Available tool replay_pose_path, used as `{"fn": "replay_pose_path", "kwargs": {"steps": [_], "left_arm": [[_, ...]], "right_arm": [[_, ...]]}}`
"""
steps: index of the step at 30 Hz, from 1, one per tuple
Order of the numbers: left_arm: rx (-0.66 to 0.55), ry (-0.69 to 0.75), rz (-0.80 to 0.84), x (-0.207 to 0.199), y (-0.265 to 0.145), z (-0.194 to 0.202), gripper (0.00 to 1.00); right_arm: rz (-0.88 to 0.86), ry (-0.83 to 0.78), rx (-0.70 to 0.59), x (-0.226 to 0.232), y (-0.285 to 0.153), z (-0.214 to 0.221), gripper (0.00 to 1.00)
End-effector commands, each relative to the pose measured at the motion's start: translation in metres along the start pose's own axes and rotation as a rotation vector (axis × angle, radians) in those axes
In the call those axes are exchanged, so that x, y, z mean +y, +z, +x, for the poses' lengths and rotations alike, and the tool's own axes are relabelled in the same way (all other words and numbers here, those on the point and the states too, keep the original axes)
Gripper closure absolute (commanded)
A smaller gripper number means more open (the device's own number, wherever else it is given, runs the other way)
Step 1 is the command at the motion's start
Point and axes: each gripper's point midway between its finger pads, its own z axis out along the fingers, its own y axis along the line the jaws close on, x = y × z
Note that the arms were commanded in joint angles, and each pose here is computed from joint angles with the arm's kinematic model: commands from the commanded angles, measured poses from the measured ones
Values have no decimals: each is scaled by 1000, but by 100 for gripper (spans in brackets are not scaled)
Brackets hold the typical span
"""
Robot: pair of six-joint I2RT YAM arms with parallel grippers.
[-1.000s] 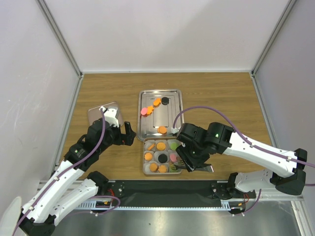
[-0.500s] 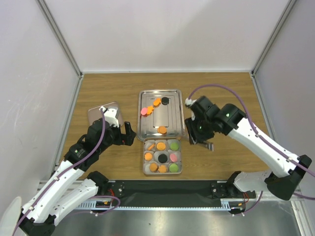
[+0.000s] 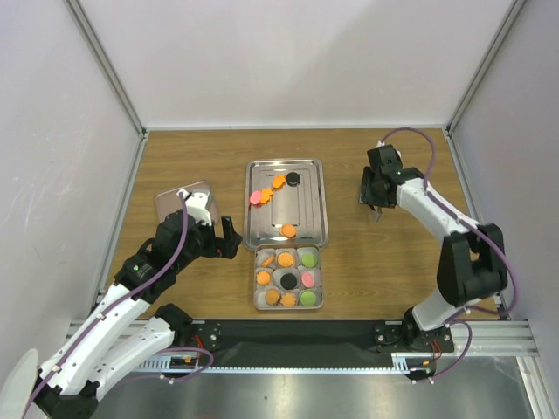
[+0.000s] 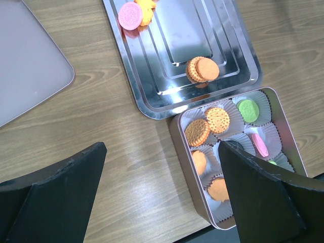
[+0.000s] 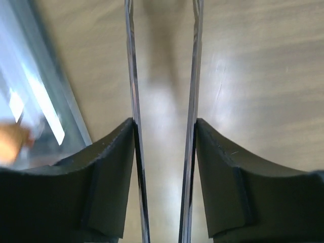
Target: Pack the cookies
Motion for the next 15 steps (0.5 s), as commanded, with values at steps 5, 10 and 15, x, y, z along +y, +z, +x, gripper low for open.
{"fn": "replay_pose_path", "kwargs": {"steps": [5, 10, 15], "left_arm": [[-46, -3, -4, 0, -2, -13, 0], [-33, 0, -5, 0, 1, -11, 0], [-18, 4, -13, 1, 4, -8, 0]], "right_arm": [[58, 134, -146, -16, 77, -40, 41], [60, 124, -82, -12, 104, -22, 36], [70, 123, -35, -13, 114, -4, 22]]}}
